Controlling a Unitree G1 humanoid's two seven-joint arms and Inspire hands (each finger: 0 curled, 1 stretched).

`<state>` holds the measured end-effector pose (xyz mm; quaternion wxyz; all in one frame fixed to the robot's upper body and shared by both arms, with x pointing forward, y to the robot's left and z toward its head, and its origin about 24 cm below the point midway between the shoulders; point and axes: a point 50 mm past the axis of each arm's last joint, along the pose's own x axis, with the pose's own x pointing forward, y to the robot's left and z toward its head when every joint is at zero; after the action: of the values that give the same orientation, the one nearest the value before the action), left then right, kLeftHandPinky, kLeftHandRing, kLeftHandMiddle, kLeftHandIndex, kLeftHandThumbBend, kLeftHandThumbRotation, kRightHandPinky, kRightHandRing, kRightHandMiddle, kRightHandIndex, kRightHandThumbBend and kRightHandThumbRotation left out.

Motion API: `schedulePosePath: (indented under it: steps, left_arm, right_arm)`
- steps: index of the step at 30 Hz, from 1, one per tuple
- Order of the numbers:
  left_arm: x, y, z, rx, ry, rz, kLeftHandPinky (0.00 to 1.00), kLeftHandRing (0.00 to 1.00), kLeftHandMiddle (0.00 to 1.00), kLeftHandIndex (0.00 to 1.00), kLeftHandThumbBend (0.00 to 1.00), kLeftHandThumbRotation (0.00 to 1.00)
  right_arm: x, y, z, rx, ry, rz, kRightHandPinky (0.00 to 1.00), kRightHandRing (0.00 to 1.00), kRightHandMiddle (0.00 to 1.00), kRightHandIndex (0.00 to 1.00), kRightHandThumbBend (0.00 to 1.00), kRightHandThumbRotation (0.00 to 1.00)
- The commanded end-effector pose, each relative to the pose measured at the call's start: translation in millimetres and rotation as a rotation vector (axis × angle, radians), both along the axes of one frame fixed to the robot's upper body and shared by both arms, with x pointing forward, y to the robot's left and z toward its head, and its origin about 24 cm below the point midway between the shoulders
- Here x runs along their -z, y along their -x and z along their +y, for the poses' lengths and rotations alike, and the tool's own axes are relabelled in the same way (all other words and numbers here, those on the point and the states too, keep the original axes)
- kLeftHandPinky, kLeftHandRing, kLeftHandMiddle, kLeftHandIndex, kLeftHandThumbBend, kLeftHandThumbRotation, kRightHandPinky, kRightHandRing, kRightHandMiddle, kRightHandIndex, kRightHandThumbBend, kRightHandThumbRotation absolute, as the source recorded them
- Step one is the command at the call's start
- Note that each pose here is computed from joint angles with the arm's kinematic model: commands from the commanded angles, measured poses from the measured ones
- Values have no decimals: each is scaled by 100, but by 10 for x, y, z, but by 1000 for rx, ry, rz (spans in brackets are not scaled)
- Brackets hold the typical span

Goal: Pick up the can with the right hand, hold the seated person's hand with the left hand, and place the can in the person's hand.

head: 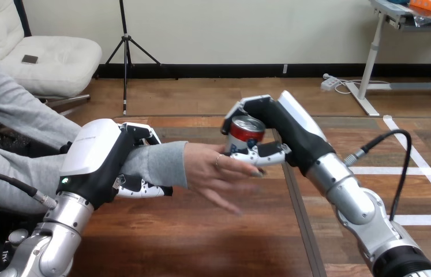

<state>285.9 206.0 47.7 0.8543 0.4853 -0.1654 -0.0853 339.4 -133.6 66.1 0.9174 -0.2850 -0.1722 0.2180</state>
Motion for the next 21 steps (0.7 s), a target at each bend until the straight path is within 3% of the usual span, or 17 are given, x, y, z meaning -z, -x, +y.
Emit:
schedulePosePath:
  steps: [1,21]
  left_arm:
    - [-363,-179,-111,22,69,-161,16,20,29,41,78,0]
    - [-337,-176,-110,14,79,-159,16,20,29,41,77,0]
  right_arm:
    - [-384,-79,159,-58,-52,-143,31,35,42,46,63,0]
    - [-424,-30,228,-91,-68,-165,32,36,42,46,63,0]
